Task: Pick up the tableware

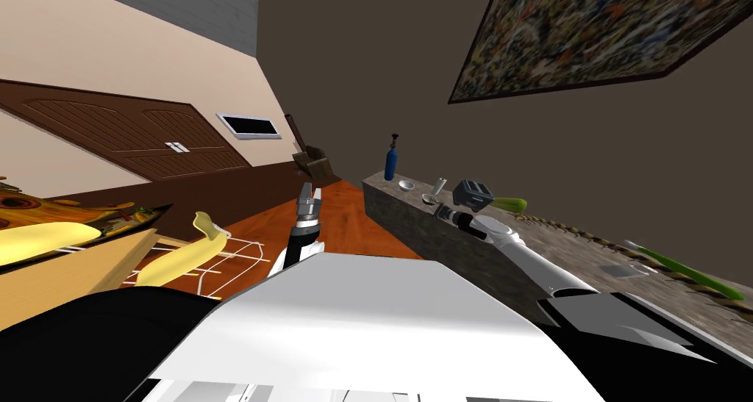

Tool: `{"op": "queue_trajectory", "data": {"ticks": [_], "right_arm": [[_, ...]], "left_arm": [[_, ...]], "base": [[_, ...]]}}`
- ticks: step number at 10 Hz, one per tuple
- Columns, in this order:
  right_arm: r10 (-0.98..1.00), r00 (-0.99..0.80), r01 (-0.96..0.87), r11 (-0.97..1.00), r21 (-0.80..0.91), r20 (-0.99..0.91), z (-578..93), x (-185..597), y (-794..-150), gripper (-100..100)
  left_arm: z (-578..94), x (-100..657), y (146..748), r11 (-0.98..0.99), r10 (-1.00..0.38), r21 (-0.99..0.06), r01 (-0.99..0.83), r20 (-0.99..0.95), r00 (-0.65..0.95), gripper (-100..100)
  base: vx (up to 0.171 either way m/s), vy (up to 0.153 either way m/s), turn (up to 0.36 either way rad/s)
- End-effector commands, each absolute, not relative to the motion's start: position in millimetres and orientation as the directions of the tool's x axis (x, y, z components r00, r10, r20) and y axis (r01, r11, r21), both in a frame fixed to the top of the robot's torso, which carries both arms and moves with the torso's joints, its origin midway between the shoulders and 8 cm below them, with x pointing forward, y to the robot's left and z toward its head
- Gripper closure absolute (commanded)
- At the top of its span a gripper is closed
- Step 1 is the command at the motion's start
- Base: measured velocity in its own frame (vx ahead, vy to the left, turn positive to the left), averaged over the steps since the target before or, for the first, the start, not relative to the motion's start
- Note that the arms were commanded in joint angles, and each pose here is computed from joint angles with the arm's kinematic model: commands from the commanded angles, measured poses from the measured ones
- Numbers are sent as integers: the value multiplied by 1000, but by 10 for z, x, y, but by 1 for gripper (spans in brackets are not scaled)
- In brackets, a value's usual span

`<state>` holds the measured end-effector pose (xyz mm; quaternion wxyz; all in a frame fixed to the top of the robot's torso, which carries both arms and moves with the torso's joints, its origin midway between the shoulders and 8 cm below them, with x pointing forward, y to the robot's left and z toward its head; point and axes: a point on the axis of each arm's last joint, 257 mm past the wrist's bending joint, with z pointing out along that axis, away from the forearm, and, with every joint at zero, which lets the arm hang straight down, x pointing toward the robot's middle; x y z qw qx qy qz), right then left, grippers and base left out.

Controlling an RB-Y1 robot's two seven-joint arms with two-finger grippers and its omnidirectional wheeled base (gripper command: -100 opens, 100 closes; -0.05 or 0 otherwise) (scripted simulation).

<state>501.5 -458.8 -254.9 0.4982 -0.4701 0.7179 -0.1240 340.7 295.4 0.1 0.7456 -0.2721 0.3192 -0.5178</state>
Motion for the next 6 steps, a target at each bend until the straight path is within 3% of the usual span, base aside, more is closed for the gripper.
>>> {"op": "queue_trajectory", "data": {"ticks": [1,6], "right_arm": [[-821,-95,-554,514,-655,-563,-2602,4947,-4823,-100],[-909,-184,-588,407,-699,-374,-2706,4756,-5633,-100]], "left_arm": [[1,3407,2954,316,-946,-736,598,-194,260,0],[1,3407,2955,316,-946,-736,598,-194,260,0]], "base": [[64,92,57],[66,85,95]]}}
